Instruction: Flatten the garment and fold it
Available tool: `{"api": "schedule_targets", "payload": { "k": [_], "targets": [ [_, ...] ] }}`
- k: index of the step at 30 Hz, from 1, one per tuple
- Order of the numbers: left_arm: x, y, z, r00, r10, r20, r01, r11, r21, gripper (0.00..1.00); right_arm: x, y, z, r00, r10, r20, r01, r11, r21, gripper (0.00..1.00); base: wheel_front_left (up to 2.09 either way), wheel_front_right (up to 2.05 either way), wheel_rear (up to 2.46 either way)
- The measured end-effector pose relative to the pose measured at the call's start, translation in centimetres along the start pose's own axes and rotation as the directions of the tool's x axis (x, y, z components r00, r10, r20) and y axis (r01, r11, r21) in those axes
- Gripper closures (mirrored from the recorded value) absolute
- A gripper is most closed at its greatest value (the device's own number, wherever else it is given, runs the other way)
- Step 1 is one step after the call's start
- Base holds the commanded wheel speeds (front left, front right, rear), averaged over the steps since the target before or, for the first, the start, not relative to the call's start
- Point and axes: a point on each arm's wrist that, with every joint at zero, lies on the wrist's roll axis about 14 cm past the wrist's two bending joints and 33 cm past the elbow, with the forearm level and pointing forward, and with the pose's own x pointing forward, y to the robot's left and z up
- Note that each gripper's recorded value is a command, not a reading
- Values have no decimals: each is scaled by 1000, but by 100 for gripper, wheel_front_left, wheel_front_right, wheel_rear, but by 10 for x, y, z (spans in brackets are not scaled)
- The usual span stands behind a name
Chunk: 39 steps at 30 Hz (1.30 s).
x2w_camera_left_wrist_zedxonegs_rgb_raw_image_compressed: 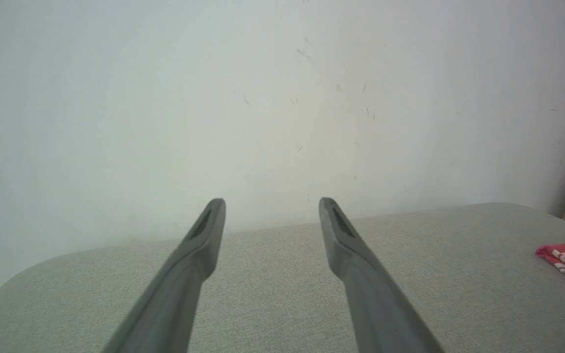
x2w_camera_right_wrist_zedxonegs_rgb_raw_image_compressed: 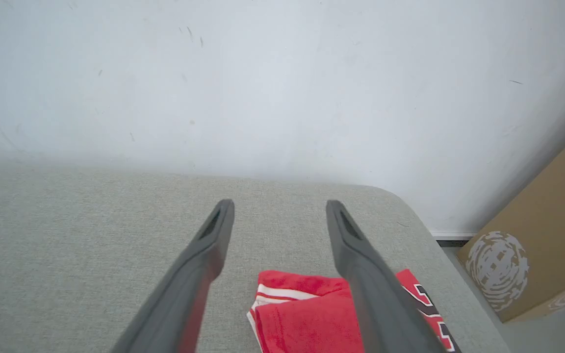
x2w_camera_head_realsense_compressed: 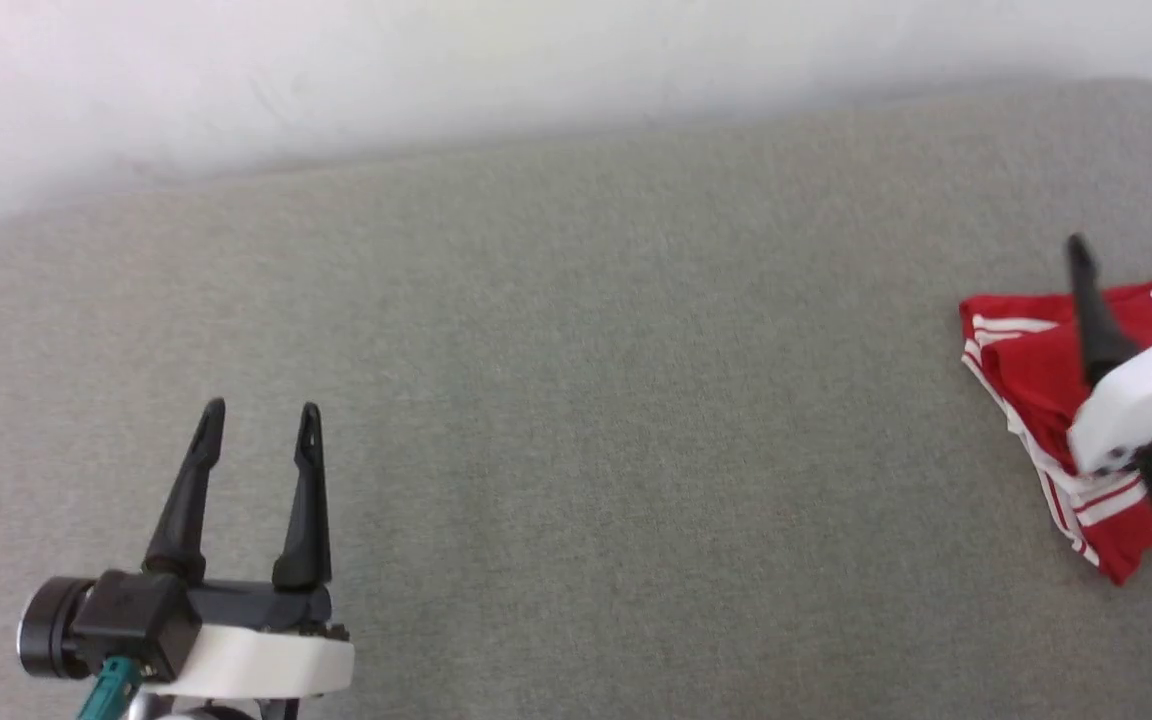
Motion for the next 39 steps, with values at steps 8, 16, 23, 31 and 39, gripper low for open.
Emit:
{"api": "schedule_targets", "payload": {
  "k": [8,16,23,31,39],
  "targets": [
    [-23,6,23,998,46,45,-46,999,-1,0,-27,45,23,984,79,162,-97,990,104,0,0,0,0],
    [-57,12,28,995,94,34,-94,996,-3,0,-60,74,8,970,124,207,-152,981,124,0,0,0,0],
    [-78,16,10,992,119,-31,-118,993,14,0,-78,74,-10,967,103,234,-128,987,95,0,0,0,0],
    [-92,15,-7,986,138,-92,-140,990,-7,0,-90,69,-42,978,90,187,-111,988,107,0,0,0,0],
    [-92,14,-12,985,135,-108,-137,990,-16,0,-89,75,-48,980,106,171,-124,987,100,0,0,0,0]
  ]
}}
